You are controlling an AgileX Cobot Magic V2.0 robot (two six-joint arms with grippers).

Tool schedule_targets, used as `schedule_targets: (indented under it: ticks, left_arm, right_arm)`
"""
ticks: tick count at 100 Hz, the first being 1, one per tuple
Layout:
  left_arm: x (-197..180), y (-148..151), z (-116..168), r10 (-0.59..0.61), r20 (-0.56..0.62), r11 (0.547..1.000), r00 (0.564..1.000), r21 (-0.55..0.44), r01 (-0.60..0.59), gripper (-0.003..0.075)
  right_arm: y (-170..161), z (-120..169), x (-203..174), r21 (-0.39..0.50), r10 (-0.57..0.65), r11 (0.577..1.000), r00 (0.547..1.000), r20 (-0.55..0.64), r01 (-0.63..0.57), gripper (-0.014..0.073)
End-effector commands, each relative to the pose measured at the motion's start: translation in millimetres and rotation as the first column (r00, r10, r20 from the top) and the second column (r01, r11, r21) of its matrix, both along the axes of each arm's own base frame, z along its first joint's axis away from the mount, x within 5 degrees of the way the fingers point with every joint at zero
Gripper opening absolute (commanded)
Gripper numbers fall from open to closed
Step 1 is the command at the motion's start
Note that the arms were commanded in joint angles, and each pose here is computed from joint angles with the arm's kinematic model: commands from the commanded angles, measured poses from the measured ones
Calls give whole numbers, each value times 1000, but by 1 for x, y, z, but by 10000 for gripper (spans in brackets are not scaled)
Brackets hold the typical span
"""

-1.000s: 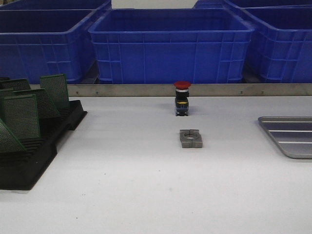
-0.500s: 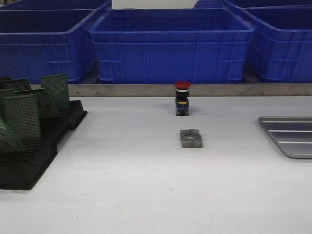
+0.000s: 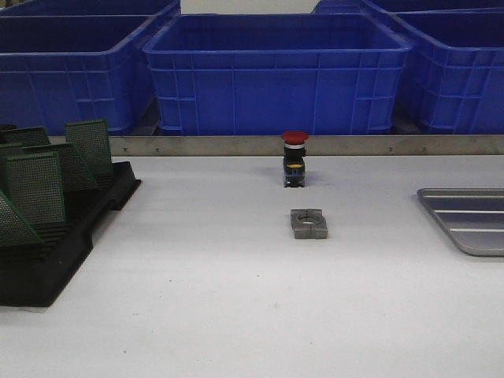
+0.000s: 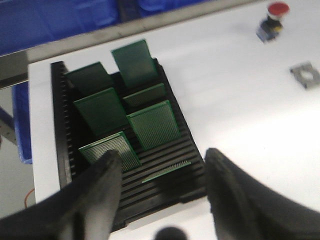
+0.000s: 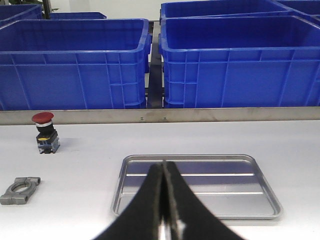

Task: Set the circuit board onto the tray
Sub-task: 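Reach the left gripper down to a green circuit board in the black rack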

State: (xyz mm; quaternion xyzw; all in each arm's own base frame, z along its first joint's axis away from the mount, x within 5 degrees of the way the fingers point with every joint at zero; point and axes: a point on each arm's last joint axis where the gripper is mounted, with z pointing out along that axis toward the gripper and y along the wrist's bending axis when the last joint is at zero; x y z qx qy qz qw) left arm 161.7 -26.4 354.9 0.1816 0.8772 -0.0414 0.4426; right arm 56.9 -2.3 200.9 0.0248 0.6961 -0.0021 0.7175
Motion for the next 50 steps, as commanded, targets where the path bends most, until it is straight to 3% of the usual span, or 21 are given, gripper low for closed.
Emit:
schedule_targets:
  ticks: [1,11,20,39,50]
  left_arm:
    - [15,-12,10,-245,10,963,969,122,242,441]
    - [24,-24,-2,-559,-65,791,827,257,555,439]
    - [36,-26,-16,-684,-133,647,717,343,681,439]
    - [69,-14,-47,-647,-283,566,708,445,694,439]
    - [85,-12,-64,-639,-339,535,690,448,716,439]
  right_arm:
    - [0,13,-4,-12,-1,1000,992,122,3,-112]
    - [0,13,-4,-12,-1,1000,992,122,3,-112]
    - [0,13,-4,-12,-1,1000,992,122,3,-112]
    - [0,13,-4,-12,-1,1000,992,122,3,-112]
    - [0,13,-4,-12,-1,1000,992,122,3,-112]
